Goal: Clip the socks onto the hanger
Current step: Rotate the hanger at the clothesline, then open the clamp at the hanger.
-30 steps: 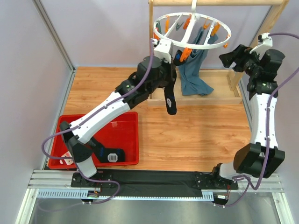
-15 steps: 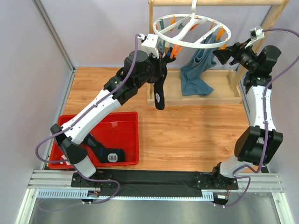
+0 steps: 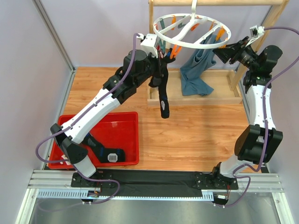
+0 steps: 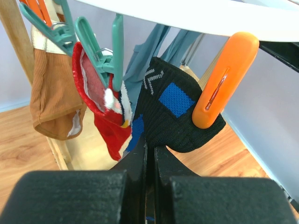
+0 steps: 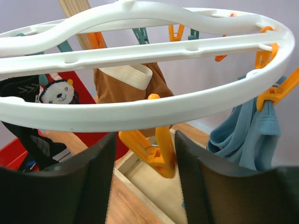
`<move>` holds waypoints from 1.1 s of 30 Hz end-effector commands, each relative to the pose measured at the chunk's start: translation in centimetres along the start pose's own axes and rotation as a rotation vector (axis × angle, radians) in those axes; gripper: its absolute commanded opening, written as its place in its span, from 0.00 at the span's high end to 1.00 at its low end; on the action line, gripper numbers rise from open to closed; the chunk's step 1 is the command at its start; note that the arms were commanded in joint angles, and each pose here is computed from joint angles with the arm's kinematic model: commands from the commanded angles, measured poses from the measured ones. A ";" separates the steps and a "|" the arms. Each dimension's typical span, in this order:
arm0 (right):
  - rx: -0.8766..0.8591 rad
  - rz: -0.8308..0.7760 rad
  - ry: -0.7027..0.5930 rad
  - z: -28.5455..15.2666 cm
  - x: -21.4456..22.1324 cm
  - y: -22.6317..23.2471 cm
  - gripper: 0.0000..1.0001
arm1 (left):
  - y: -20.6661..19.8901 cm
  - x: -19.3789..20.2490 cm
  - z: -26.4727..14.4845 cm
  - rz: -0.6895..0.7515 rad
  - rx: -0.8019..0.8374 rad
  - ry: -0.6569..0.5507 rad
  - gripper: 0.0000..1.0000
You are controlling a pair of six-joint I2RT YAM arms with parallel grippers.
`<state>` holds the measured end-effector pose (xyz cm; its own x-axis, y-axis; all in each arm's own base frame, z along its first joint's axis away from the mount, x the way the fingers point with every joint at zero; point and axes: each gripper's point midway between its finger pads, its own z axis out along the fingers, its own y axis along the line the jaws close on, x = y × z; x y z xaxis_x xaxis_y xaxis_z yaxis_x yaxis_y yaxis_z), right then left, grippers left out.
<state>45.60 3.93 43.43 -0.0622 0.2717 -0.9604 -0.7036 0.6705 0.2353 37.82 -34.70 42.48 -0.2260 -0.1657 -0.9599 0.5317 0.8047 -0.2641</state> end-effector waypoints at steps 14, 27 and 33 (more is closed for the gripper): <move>0.070 0.065 0.030 1.0 -2.1 6.5 1.00 | -0.8 -1.9 -3.5 -0.044 0.077 -0.016 0.27; 0.269 0.171 0.015 -1.3 -3.2 11.2 1.00 | -8.9 -2.6 -7.6 -0.194 0.547 -0.063 0.28; 0.235 0.217 0.010 -0.7 -3.2 13.7 0.99 | -12.9 -1.7 -3.0 -0.230 0.729 -0.079 0.24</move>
<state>37.29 11.37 47.46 -0.2252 0.3822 -0.8962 -0.4961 0.7467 0.4431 28.87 -39.65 46.96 -0.3262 -0.3259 -0.8873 0.8447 0.3209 -0.4284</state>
